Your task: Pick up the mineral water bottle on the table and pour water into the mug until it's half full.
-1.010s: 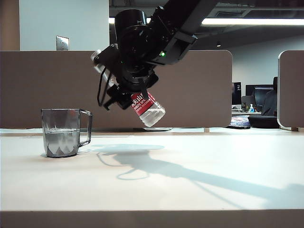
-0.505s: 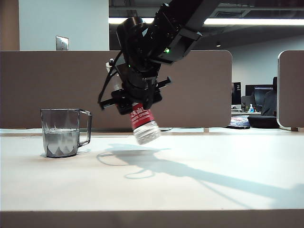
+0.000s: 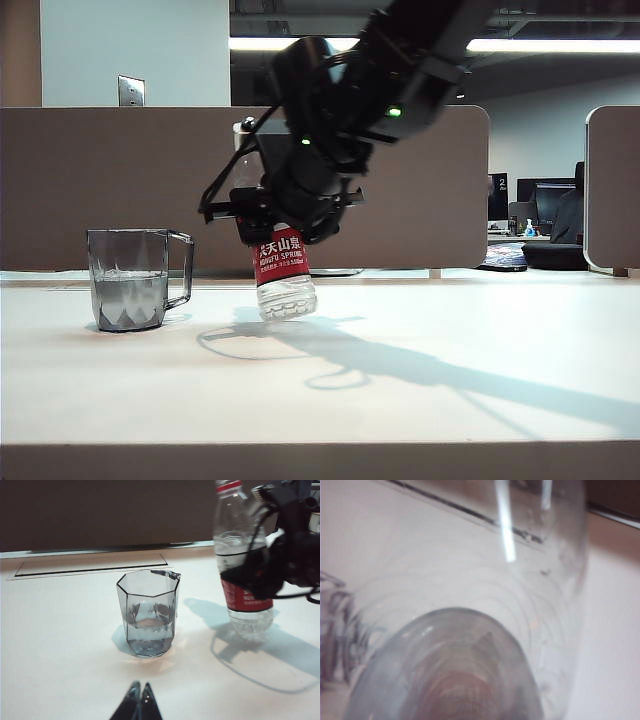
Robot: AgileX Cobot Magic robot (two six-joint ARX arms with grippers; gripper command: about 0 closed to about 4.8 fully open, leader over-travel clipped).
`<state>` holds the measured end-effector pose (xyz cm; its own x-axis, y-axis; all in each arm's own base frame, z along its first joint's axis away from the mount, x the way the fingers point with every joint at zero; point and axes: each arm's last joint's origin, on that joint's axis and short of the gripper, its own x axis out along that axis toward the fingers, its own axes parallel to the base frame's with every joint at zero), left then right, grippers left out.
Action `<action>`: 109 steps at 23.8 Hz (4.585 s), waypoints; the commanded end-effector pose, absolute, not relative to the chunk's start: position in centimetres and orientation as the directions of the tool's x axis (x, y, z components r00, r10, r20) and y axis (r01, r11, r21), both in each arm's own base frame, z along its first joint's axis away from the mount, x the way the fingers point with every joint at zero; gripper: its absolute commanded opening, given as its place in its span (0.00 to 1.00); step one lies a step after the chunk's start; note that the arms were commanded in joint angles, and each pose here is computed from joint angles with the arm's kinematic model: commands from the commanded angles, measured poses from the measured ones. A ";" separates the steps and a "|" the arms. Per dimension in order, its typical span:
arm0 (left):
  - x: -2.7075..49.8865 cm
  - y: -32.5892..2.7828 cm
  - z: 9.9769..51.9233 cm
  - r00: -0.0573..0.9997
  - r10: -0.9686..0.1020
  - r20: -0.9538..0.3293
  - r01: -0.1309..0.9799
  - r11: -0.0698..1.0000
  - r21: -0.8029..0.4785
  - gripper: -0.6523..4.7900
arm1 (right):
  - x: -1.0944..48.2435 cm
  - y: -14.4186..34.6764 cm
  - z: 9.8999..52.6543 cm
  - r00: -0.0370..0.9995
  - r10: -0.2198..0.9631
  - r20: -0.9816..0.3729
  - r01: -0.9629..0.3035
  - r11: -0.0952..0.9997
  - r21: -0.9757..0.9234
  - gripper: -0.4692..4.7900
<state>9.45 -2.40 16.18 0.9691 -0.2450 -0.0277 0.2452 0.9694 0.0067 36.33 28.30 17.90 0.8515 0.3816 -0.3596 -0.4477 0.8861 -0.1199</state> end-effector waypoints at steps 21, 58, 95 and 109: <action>9.4 -2.4 16.4 0.969 -0.245 -0.016 0.246 0.969 0.007 0.11 | 33.4 23.9 14.5 0.846 0.511 -0.152 -0.503 0.860 0.088 0.93; 9.7 -0.2 16.4 1.000 -0.018 -0.015 0.018 1.000 0.007 0.11 | 17.1 13.1 21.3 0.721 0.671 -0.172 -0.635 0.740 0.222 0.08; 9.7 -0.2 16.4 1.000 -0.019 -0.015 0.020 1.000 0.007 0.11 | 9.9 0.5 17.5 0.986 0.127 0.111 -0.133 0.990 0.047 0.08; 9.7 -0.2 16.4 1.000 -0.019 -0.015 0.020 1.000 0.007 0.11 | 9.7 0.0 17.2 0.996 0.014 0.087 -0.018 0.999 0.051 0.08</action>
